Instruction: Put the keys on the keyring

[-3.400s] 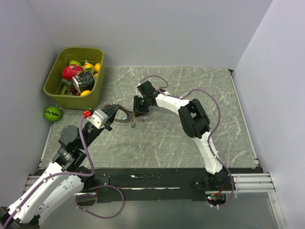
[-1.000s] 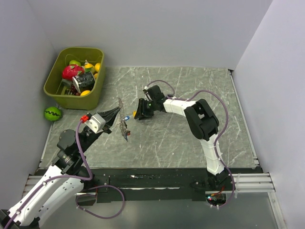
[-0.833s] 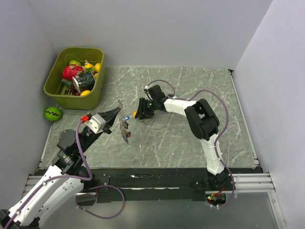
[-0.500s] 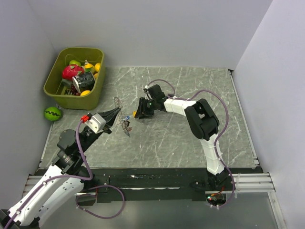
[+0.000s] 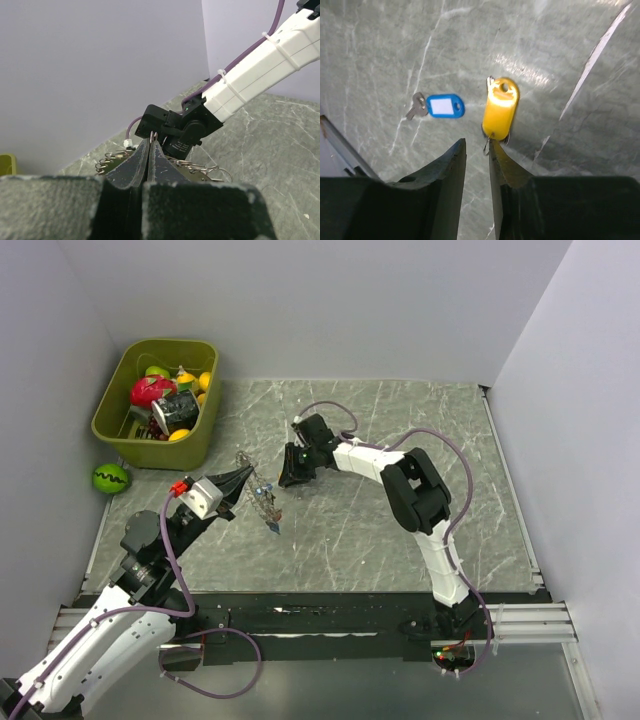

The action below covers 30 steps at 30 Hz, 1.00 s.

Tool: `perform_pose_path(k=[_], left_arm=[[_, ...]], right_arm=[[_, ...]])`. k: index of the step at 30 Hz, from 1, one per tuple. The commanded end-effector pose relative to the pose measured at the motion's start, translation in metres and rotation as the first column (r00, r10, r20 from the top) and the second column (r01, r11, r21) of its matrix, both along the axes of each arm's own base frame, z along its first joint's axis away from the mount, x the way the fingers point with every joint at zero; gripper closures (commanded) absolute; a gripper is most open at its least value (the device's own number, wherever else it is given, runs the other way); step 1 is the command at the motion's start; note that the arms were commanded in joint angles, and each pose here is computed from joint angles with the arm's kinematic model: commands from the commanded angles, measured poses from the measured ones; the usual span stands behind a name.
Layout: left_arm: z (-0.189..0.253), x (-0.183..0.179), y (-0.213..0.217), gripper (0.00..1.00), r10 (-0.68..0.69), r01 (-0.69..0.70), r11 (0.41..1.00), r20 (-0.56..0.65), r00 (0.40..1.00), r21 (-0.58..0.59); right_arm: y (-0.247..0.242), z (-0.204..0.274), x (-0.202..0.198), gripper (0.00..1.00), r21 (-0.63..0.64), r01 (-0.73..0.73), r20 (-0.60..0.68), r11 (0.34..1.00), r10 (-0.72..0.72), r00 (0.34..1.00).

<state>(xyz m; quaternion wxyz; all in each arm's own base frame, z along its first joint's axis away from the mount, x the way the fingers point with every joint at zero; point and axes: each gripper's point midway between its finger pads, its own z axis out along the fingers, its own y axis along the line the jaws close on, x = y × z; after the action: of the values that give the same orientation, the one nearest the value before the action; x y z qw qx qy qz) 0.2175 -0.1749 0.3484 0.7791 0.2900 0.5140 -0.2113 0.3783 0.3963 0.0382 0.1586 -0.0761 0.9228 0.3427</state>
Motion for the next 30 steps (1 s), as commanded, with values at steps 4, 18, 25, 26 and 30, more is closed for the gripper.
perform_pose_path(k=[4,18,25,26,30], left_arm=[[0.019,-0.005,0.003,0.99,-0.006,0.009,0.999,0.055,0.998,-0.048],[0.013,-0.003,-0.001,0.99,-0.018,0.019,0.999,0.034,0.999,-0.032],[-0.003,0.007,-0.013,0.99,-0.044,0.044,0.999,-0.011,0.999,0.008],[-0.004,0.007,-0.015,0.99,-0.049,0.049,0.999,-0.007,0.999,0.009],[-0.018,0.014,-0.025,0.99,-0.074,0.075,0.996,-0.028,0.997,0.041]], right_arm=[[-0.004,-0.014,0.000,0.78,-0.105,-0.014,0.008,0.994,0.015,1.000],[-0.035,0.051,0.009,1.00,-0.101,-0.001,0.187,0.995,0.020,0.982],[-0.070,0.105,0.003,1.00,-0.128,-0.059,0.378,0.990,0.104,0.920],[-0.077,0.121,0.004,1.00,-0.146,-0.064,0.435,0.987,0.122,0.892],[-0.101,0.143,0.001,1.00,-0.219,-0.044,0.529,0.975,0.157,0.834]])
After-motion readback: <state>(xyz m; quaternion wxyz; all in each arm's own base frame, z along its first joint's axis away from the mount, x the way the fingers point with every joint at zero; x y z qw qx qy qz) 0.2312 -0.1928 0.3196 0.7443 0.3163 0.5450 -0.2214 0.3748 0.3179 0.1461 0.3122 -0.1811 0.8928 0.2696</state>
